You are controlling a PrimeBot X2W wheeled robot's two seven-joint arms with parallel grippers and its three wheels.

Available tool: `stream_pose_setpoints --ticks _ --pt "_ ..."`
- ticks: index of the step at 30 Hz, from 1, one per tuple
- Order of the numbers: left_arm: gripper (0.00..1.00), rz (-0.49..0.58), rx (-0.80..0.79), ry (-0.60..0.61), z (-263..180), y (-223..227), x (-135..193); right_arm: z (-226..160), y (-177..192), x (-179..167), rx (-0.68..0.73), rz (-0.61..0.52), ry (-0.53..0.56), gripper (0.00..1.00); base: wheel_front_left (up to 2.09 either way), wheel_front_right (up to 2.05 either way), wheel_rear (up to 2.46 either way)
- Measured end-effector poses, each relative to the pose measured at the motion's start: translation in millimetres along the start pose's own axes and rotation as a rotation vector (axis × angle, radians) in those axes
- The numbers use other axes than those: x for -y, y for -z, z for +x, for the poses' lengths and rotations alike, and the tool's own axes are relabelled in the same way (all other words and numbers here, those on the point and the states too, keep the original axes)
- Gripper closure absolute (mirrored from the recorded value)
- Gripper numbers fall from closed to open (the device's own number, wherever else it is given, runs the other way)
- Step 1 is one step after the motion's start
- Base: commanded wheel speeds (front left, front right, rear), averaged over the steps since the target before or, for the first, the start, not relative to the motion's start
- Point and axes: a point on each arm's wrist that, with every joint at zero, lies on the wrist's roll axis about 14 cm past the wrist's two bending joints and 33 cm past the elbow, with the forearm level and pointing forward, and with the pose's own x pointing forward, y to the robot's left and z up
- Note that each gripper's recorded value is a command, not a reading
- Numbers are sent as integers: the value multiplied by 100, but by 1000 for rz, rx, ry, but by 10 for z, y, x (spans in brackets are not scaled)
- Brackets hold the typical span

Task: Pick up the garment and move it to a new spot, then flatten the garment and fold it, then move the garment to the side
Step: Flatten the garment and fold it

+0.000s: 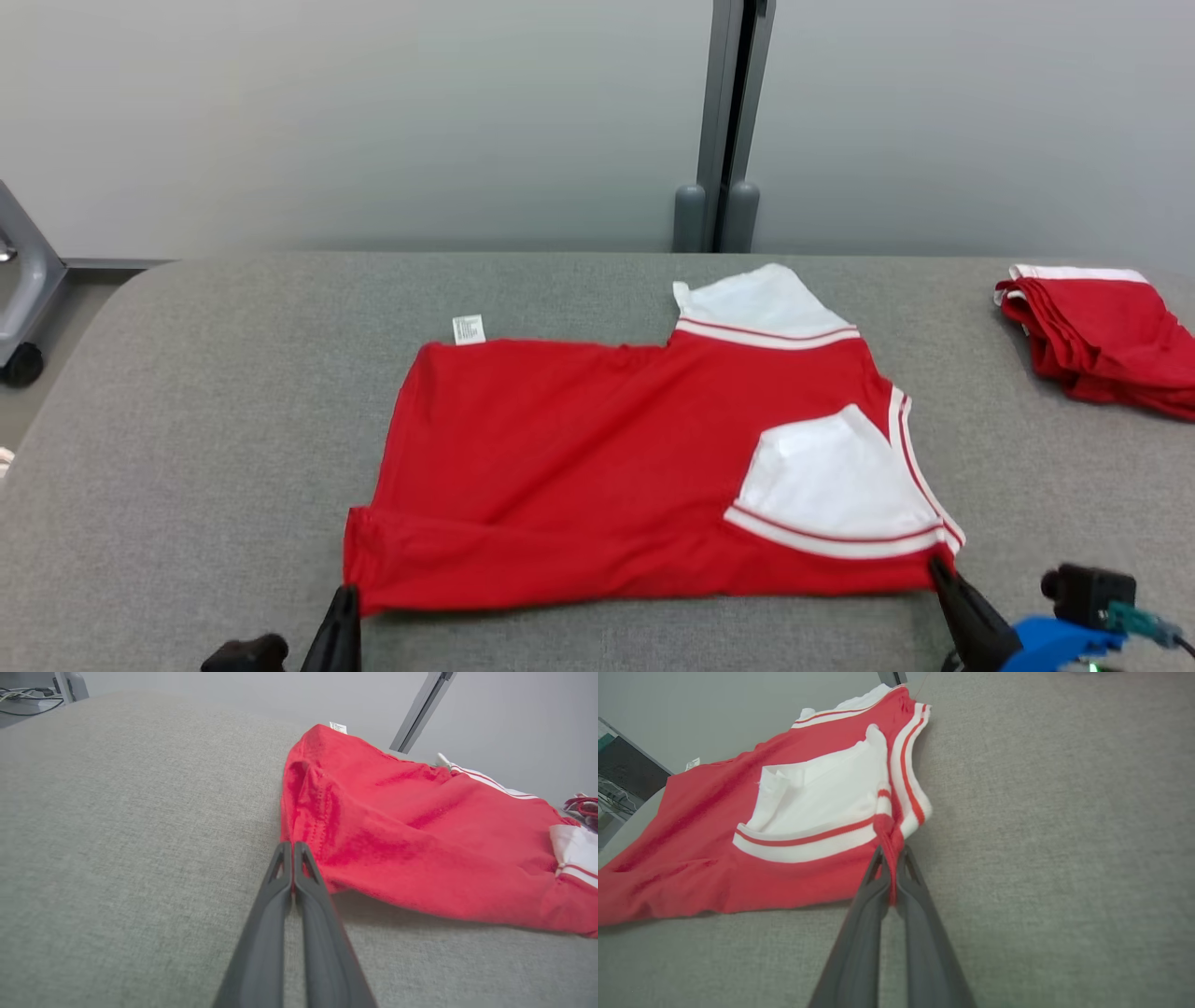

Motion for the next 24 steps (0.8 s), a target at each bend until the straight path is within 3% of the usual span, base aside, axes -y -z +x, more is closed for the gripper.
stream_pose_setpoints --ticks 14,15,16,17,18,24 --pt "100 14 -37 -41 -365 212 -83 -771 542 171 -172 89 42 100 0 0 0" --pt "80 15 -40 -42 -364 217 -81 -781 537 162 -168 87 46 96 0 0 0" --pt "40 15 -42 -39 -360 223 -69 -780 512 154 -161 84 48 65 0 0 0" --pt "0 14 -45 -37 -357 233 -58 -768 477 140 -150 91 50 16 0 0 0" --pt "0 14 -50 -33 -355 248 -44 -755 450 120 -140 92 51 0 0 0 0" --pt "0 70 20 -4 -219 11 20 -607 -18 73 9 -1 43 0 0 0 0"
